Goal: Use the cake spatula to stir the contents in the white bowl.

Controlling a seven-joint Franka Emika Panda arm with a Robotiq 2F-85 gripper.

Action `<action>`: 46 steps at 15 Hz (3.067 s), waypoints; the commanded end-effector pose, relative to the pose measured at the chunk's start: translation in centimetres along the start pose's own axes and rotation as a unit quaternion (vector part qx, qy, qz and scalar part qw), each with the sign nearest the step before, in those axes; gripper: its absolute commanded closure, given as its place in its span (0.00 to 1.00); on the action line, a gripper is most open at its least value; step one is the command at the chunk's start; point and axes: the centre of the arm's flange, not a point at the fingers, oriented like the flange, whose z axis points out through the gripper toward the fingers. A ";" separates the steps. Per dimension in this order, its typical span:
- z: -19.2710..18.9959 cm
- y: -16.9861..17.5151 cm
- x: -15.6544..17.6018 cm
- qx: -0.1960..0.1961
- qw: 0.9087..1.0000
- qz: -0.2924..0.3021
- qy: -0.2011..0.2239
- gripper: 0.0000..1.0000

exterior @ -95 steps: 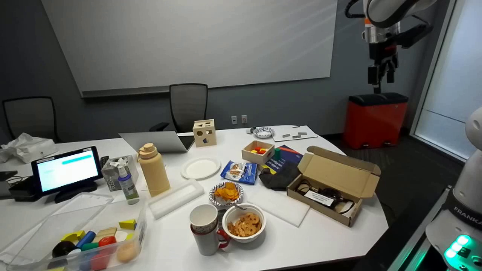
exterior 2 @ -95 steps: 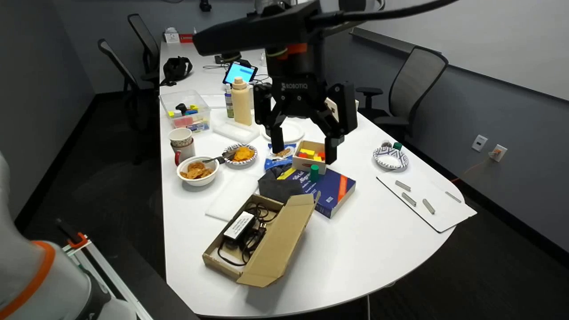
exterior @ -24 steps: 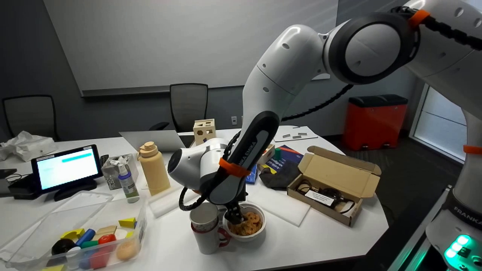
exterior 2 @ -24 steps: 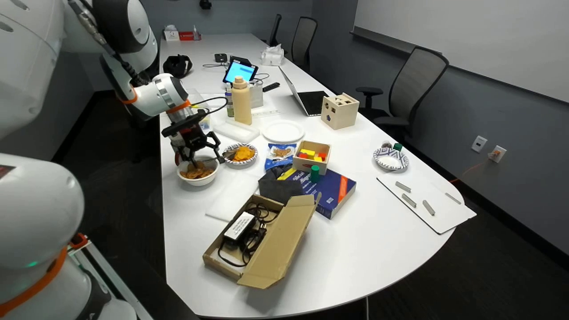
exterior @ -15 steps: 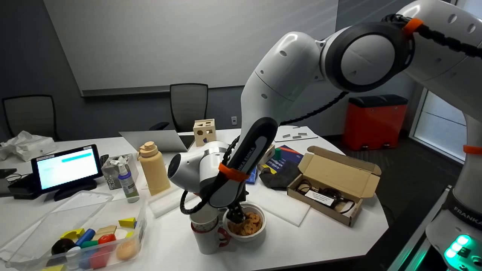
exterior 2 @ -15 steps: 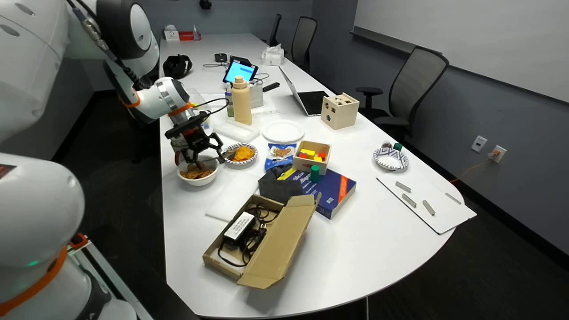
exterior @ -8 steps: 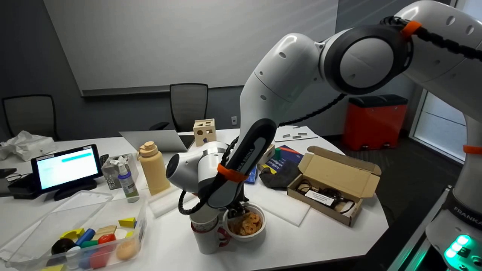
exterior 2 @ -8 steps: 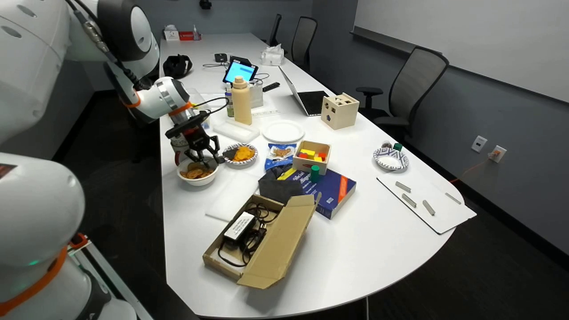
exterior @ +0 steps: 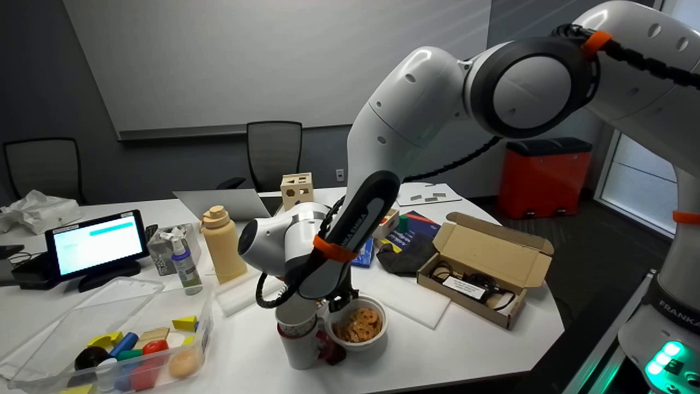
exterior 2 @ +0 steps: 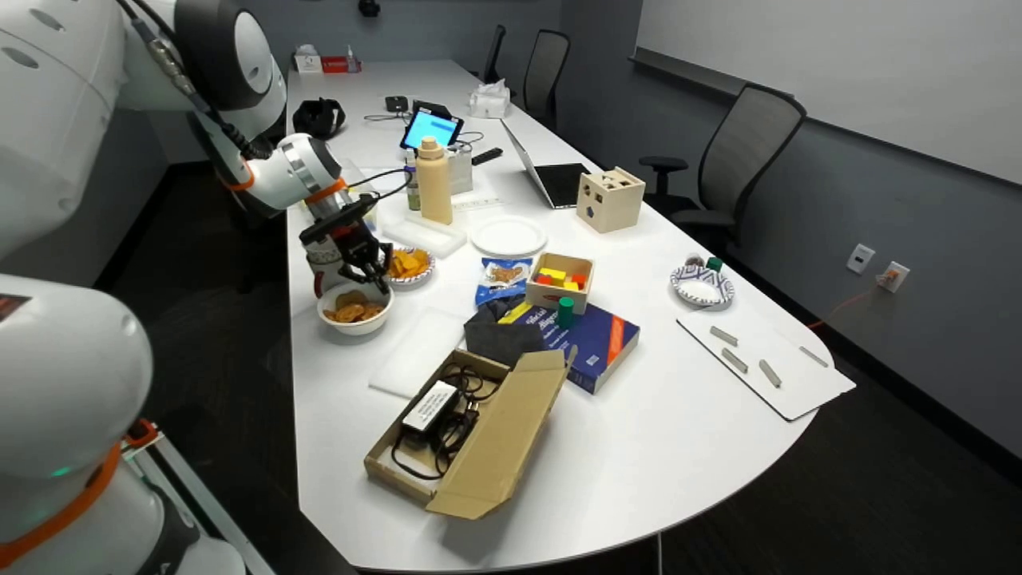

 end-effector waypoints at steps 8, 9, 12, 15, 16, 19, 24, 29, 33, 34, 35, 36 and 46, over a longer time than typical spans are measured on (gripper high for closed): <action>-4.0 2.3 -1.5 -0.024 0.998 -0.019 -0.054 0.99; -5.2 3.2 -2.0 -0.030 0.997 -0.023 -0.065 0.99; -9.6 6.1 -3.7 -0.037 0.994 -0.057 -0.089 0.99; -12.8 7.3 -5.1 -0.011 0.985 -0.134 -0.110 0.99; -13.0 7.1 -5.5 -0.001 0.980 -0.158 -0.118 0.99; -12.0 5.7 -6.9 0.031 0.963 -0.220 -0.151 0.99; -7.8 2.0 -9.1 0.087 0.923 -0.300 -0.223 0.99; -5.9 1.8 -11.7 0.136 0.871 -0.357 -0.309 0.99; -4.7 1.7 -11.6 0.122 0.876 -0.336 -0.324 0.99; -4.2 1.5 -11.1 0.115 0.883 -0.325 -0.319 0.99; -3.8 1.2 -10.7 0.111 0.889 -0.315 -0.313 0.99; -3.7 0.9 -10.5 0.111 0.893 -0.308 -0.309 0.99; -3.2 1.4 -8.8 0.042 0.926 -0.229 -0.296 0.99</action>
